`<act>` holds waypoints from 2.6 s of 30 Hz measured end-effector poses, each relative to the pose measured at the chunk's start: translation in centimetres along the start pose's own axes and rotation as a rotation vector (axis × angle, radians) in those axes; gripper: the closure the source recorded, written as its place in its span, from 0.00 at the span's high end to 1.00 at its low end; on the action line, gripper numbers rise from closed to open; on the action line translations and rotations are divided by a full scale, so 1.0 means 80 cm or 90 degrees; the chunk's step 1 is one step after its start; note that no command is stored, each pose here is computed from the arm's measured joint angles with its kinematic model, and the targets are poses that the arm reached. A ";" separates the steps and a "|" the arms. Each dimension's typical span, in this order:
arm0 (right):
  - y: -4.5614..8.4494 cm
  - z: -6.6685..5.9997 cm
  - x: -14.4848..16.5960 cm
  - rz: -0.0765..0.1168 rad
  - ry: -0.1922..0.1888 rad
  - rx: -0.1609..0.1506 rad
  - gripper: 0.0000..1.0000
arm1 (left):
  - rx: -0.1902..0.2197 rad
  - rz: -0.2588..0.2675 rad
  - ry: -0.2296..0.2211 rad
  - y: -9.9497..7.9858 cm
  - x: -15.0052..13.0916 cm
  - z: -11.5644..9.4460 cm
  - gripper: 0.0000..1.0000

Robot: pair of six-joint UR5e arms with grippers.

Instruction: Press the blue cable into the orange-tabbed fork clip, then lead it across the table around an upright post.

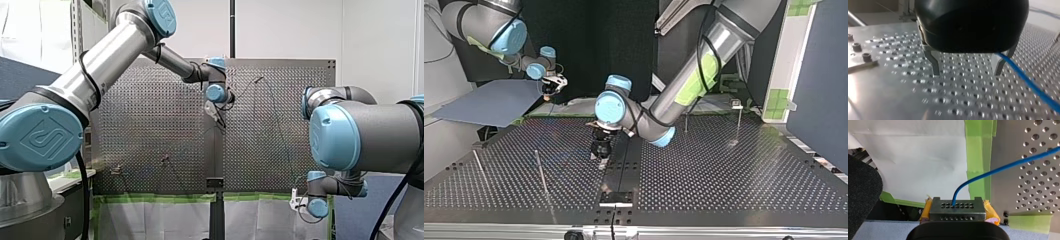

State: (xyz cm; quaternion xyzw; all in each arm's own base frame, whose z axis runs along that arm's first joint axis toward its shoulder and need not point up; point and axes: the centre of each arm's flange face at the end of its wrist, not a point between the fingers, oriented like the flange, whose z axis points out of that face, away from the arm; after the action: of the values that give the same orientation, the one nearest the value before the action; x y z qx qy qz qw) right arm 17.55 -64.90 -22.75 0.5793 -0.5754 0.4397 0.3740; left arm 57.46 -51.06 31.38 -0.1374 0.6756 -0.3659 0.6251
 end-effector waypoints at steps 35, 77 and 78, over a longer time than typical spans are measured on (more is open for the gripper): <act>0.013 0.003 0.001 0.046 0.003 -0.009 0.00 | -0.238 0.258 0.086 0.119 0.036 -0.058 1.00; 0.022 0.004 -0.001 0.052 0.004 -0.015 0.00 | -0.321 0.425 0.204 0.223 0.157 -0.116 1.00; 0.022 0.004 -0.002 0.052 0.004 -0.015 0.00 | -0.321 0.427 0.206 0.222 0.162 -0.122 1.00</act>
State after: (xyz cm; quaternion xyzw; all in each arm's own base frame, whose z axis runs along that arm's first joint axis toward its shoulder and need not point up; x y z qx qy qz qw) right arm 15.82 -65.28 -23.11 0.5498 -0.6024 0.4495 0.3644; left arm 50.72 -43.94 9.44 0.0006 0.8400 0.0162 0.5424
